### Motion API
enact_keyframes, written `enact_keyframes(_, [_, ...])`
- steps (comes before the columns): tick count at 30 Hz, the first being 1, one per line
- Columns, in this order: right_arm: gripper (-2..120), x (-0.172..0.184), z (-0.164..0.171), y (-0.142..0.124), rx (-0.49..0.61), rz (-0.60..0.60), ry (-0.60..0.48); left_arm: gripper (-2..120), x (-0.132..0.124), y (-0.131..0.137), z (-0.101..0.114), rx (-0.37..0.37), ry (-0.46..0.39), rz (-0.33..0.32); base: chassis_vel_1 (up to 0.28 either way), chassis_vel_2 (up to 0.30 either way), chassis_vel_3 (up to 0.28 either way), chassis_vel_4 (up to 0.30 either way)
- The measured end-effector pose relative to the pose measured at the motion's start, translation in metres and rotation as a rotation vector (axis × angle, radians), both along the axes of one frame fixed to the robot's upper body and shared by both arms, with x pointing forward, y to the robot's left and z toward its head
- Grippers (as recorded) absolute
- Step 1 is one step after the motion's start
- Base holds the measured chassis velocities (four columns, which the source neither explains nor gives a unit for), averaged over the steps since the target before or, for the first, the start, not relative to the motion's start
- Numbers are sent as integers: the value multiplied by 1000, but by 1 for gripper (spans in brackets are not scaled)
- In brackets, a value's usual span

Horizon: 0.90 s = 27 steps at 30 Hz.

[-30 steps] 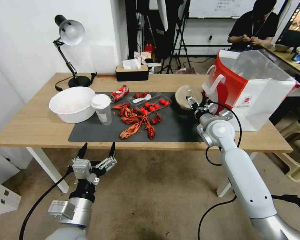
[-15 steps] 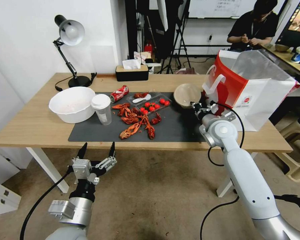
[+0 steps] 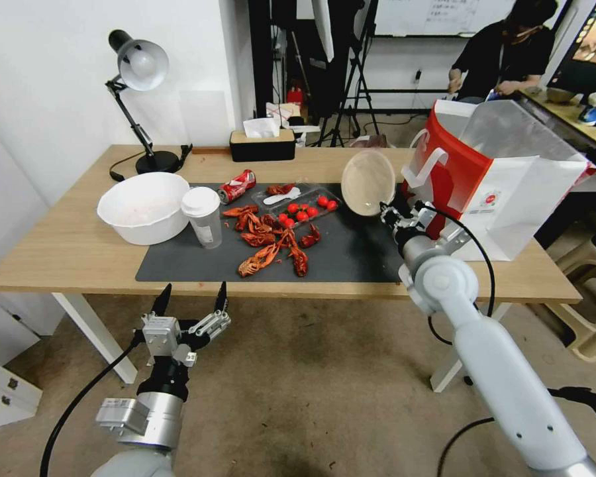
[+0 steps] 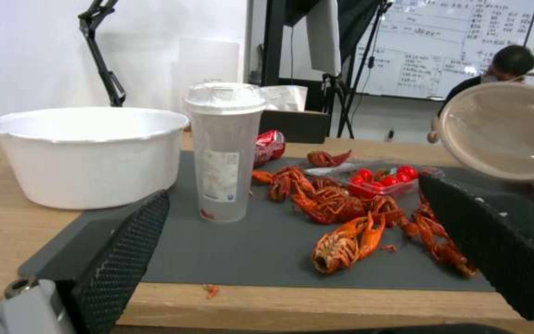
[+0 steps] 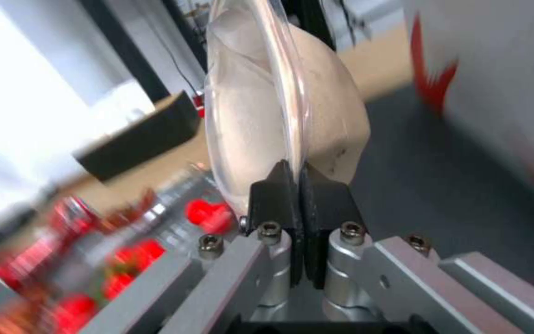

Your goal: Pick up the trash from the table and place it into the takeout bag.

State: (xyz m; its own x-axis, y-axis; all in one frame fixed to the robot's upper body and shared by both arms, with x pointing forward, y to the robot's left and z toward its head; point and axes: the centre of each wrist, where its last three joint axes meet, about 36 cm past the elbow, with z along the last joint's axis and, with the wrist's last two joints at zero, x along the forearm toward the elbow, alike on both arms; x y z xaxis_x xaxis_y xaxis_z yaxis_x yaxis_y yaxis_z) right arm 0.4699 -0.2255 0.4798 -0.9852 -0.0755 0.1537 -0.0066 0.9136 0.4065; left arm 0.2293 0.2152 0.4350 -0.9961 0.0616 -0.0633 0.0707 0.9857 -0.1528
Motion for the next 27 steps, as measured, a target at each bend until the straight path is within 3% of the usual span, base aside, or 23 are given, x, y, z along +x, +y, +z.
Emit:
enact_keyframes(3, [0, -15, -1, 2, -158, 10, -47, 100, 0, 0, 0, 0, -2, 1, 0, 0, 0, 0])
enact_keyframes(9, [0, -31, 3, 2, -297, 22, -91, 100, 0, 0, 1, 0, -5, 2, 0, 0, 0, 0])
enact_keyframes(13, [0, -47, 19, -14, -475, 40, -217, 100, -1, 0, 2, -1, -8, 6, 0, 0, 0, 0])
enact_keyframes(22, [0, -42, 92, -37, -518, 16, -420, 100, -2, -1, 4, -3, -15, 10, 0, 0, 0, 0])
enact_keyframes(27, [0, -34, 135, -49, -604, -129, -459, 100, -2, 0, 5, -4, -17, 13, 0, 0, 0, 0])
